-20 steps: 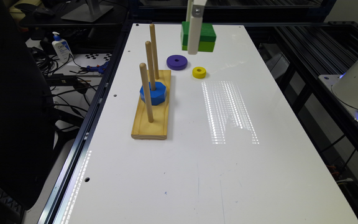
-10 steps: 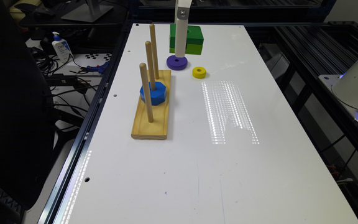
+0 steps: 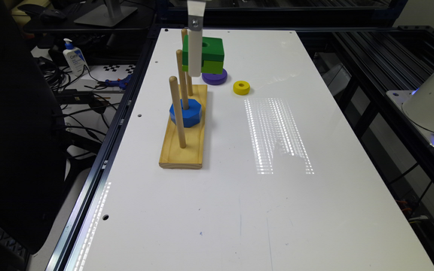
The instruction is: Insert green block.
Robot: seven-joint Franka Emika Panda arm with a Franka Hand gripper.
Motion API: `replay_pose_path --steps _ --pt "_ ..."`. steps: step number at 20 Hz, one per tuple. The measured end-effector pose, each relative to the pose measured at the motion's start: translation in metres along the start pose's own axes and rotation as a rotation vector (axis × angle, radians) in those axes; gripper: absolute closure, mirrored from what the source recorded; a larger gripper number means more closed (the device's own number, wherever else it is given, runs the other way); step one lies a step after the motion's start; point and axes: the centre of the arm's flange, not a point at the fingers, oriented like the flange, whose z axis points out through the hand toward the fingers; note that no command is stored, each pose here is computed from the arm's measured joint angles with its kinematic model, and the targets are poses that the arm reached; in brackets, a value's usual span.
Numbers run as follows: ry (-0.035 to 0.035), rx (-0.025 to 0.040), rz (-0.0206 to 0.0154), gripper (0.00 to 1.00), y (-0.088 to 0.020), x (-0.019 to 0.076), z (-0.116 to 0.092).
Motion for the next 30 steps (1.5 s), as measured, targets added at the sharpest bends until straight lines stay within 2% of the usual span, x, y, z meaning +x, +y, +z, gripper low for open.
replay_pose_path --steps 7,11,13,23,26,30 --pt "0.0000 0.0000 0.0001 1.00 0.000 -0.0001 0.000" --pt "-0.0061 -0.0054 0.0003 1.00 0.000 0.0001 0.005" --pt "-0.0068 -0.0061 0.0003 1.00 0.000 0.0001 0.006" --pt "-0.0052 -0.0039 0.0007 1.00 0.000 0.0008 0.005" --pt "-0.0084 -0.0060 0.0005 1.00 -0.001 0.0016 0.011" --pt "-0.0110 -0.0046 0.0006 1.00 -0.003 0.0039 0.016"
